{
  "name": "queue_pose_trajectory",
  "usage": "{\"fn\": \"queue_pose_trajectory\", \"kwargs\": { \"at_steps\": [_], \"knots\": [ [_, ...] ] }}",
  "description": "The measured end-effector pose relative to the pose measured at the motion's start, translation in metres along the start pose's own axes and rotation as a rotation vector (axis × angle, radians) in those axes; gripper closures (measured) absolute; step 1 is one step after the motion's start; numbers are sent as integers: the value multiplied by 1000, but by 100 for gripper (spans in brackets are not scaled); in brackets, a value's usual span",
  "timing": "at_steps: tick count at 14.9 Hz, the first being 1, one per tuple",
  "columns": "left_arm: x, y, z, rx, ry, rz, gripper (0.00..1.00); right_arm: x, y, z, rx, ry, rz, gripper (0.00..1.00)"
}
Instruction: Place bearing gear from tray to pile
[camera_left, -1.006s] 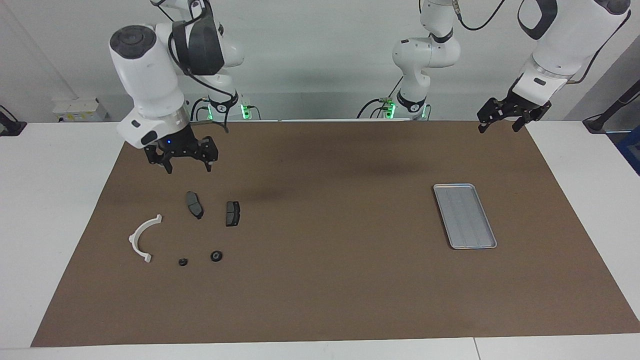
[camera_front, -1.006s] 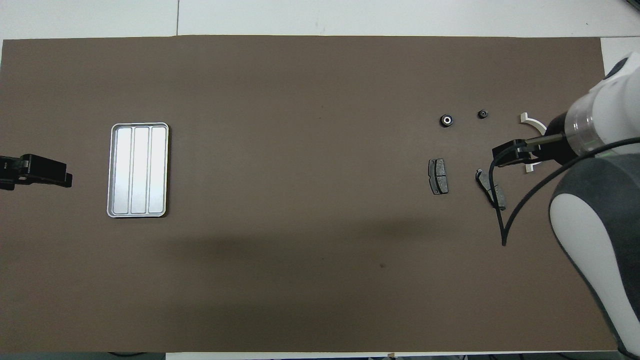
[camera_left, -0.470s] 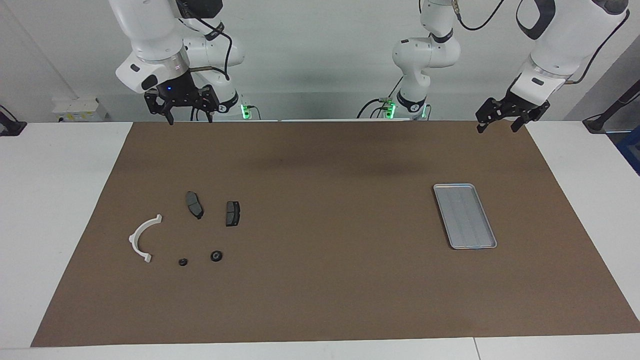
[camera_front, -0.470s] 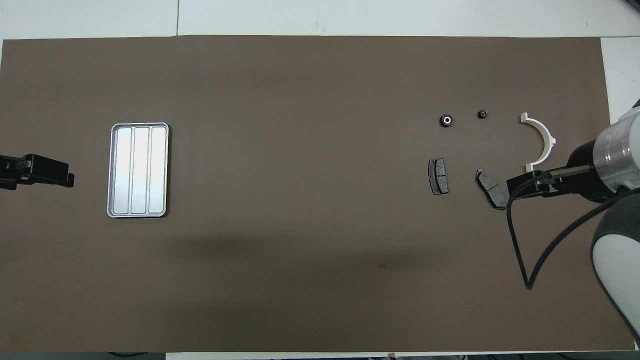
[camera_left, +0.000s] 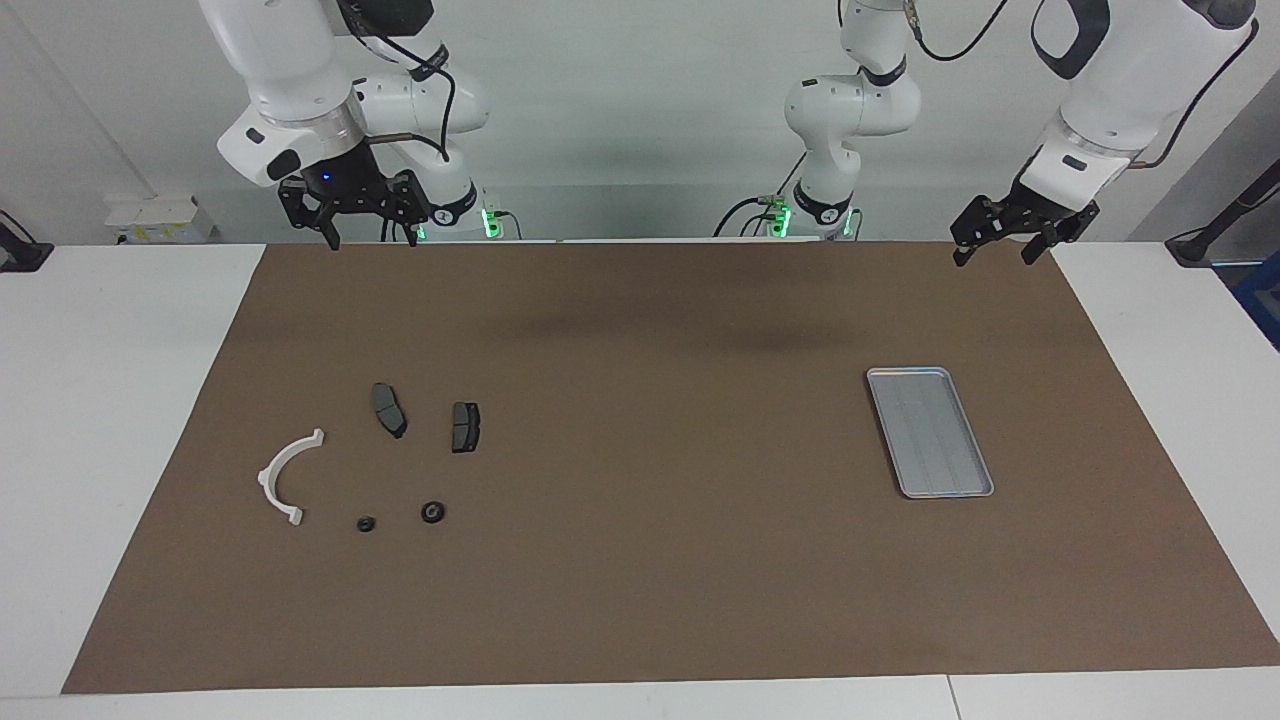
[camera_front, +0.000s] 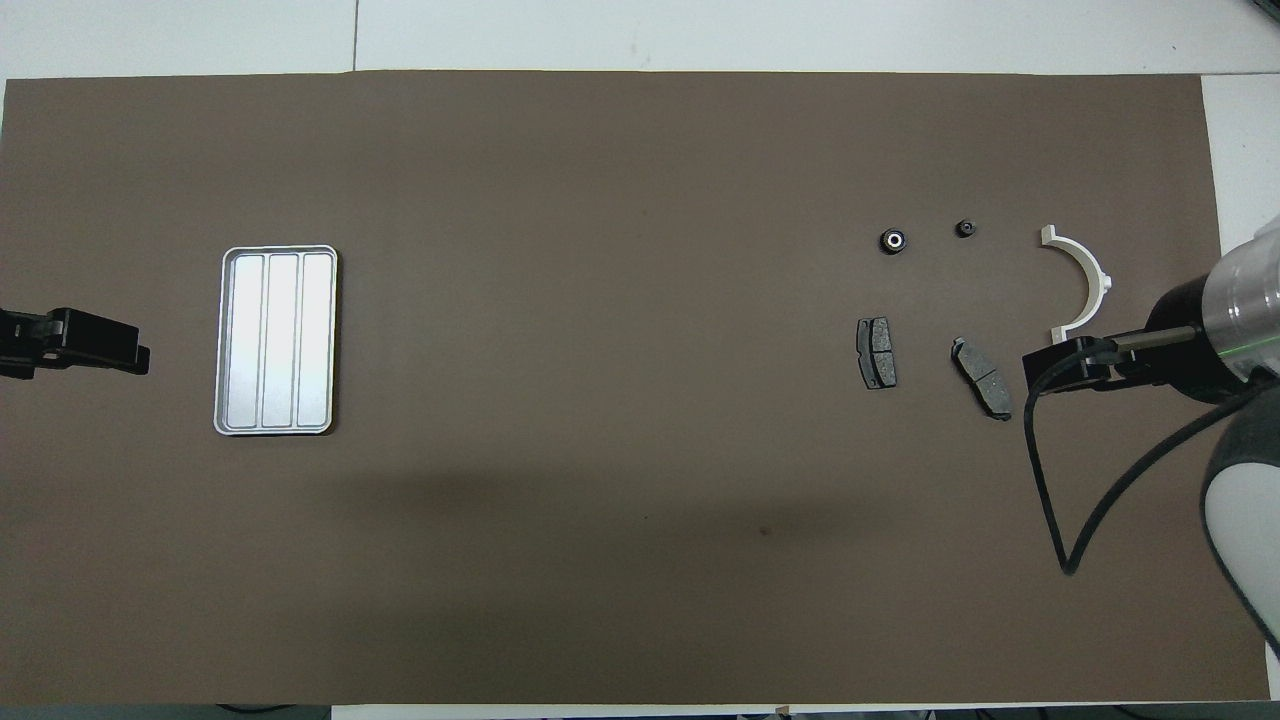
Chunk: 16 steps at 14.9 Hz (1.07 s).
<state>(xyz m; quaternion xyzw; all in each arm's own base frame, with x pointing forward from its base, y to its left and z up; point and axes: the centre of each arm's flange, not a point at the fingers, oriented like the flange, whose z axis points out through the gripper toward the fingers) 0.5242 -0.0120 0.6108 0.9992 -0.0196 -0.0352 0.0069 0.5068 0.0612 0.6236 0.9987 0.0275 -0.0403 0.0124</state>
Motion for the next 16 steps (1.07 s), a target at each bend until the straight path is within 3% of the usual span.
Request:
{"fn": "queue_pose_trajectory", "kwargs": {
  "at_steps": [6, 16],
  "knots": [
    [0, 6, 0, 1, 0, 12, 0, 0, 0, -16, 4, 37, 1, 0],
    [1, 6, 0, 1, 5, 12, 0, 0, 3, -19, 5, 44, 7, 0]
  ]
}}
